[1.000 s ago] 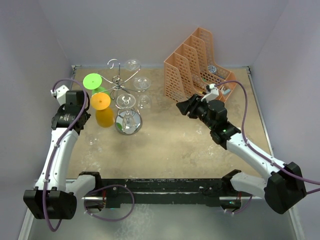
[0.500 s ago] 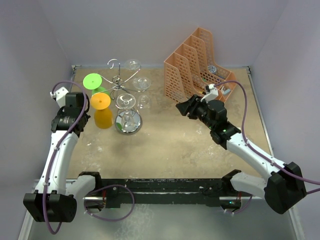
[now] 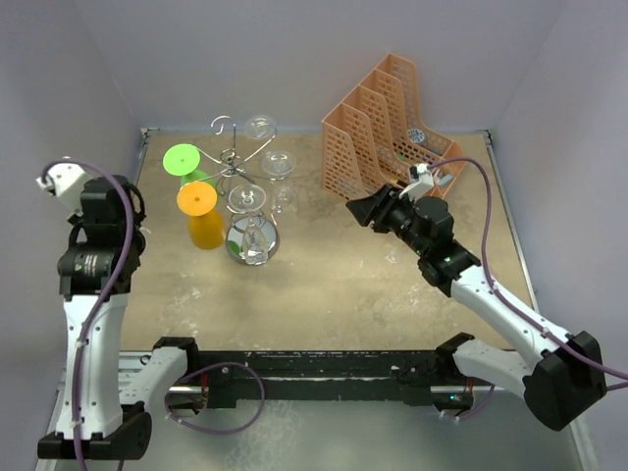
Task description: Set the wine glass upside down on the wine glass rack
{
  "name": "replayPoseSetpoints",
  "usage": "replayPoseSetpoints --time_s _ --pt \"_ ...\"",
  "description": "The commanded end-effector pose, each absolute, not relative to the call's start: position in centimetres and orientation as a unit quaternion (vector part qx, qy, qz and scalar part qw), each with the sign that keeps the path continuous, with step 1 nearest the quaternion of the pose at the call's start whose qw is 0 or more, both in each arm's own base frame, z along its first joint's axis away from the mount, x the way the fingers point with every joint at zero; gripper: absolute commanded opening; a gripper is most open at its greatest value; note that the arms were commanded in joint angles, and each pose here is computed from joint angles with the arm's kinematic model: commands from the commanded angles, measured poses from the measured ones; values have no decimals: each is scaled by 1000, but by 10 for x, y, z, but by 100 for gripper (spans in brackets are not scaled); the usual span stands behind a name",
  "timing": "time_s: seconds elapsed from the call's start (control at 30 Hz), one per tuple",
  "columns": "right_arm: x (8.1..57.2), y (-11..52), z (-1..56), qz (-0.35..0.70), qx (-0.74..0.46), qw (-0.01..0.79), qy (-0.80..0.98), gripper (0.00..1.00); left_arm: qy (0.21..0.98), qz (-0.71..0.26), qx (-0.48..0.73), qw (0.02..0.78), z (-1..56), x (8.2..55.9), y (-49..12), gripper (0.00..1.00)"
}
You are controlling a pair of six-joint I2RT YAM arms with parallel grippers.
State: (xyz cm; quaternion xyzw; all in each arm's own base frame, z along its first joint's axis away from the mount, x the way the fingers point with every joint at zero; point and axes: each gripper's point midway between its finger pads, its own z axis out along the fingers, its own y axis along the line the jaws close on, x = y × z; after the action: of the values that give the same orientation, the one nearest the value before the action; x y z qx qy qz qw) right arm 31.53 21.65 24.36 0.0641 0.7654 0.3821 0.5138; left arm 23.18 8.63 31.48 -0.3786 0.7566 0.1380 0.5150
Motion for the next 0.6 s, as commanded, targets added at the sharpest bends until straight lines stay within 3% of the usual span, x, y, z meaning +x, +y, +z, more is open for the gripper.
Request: replayPoseSetpoints --time_s 0.0,0.3,0.57 --pt "313 218 299 417 59 549 722 54 684 135 -399 596 393 209 100 5" --pt "303 217 323 441 56 562 697 54 603 22 -357 713 515 182 77 7" --pt "283 216 363 502 51 586 634 54 564 -139 -258 772 581 189 21 9"
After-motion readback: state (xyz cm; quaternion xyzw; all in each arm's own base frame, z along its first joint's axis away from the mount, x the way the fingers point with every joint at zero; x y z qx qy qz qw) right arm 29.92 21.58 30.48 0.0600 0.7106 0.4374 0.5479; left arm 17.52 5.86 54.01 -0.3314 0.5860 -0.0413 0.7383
